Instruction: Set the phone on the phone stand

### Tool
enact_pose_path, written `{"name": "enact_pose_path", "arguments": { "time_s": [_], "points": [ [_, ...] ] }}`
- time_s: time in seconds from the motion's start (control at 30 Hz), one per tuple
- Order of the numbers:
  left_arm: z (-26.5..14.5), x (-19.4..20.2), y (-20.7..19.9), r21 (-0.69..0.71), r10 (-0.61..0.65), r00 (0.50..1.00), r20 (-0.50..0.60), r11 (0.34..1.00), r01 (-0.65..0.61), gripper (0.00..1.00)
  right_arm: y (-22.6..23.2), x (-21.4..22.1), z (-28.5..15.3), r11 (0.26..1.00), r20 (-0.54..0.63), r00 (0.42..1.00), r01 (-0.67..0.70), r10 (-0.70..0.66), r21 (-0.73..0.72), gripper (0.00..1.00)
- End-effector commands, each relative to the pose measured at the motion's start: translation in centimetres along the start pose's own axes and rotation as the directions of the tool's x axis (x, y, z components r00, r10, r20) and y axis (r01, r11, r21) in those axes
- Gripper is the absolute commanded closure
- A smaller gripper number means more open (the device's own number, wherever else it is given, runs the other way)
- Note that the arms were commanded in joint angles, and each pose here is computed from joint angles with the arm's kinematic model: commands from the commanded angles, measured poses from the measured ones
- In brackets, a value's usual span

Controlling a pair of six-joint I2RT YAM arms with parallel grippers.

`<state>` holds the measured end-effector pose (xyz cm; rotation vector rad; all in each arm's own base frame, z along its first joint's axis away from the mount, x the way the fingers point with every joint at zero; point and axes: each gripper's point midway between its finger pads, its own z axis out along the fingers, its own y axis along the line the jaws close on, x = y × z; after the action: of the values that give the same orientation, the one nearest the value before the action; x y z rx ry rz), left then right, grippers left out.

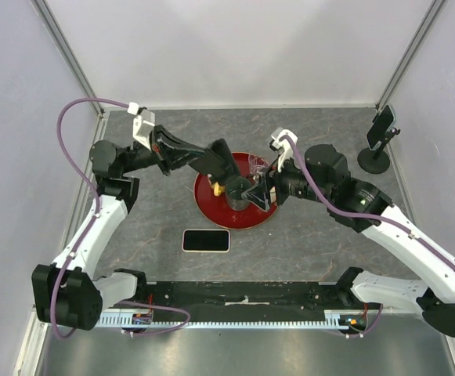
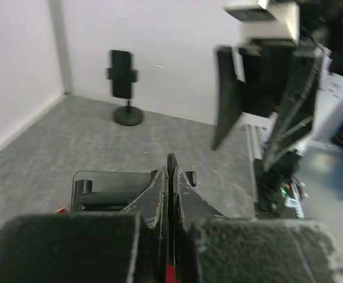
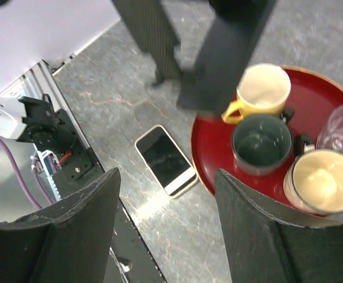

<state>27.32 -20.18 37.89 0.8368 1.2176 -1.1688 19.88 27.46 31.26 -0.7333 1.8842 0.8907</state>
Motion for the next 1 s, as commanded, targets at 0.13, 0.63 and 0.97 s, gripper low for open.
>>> {"name": "enact_pose_path", "arguments": {
  "time_s": [0.13,0.63,0.97],
  "points": [
    [2.5,-1.1,-8.8,0.311,0.118,0.993,-0.021,0.945,-0.105,0.98,4.3,-4.0,0.5,0.979,0.031,0.996,0.089,-0.084,-0.182,0.13],
    [3.3,0.4,-10.7,0.392,0.102,0.993,-0.064,0.918,-0.069,0.98,6.1,-5.5,2.5,0.960,0.051,0.995,0.100,-0.090,-0.261,0.48],
    [4.0,-0.8,-8.4,0.207,0.072,0.995,-0.065,0.977,-0.057,0.57,1.4,-4.1,2.7,0.996,0.117,0.989,0.091,-0.089,-0.013,1.00]
  ]
}}
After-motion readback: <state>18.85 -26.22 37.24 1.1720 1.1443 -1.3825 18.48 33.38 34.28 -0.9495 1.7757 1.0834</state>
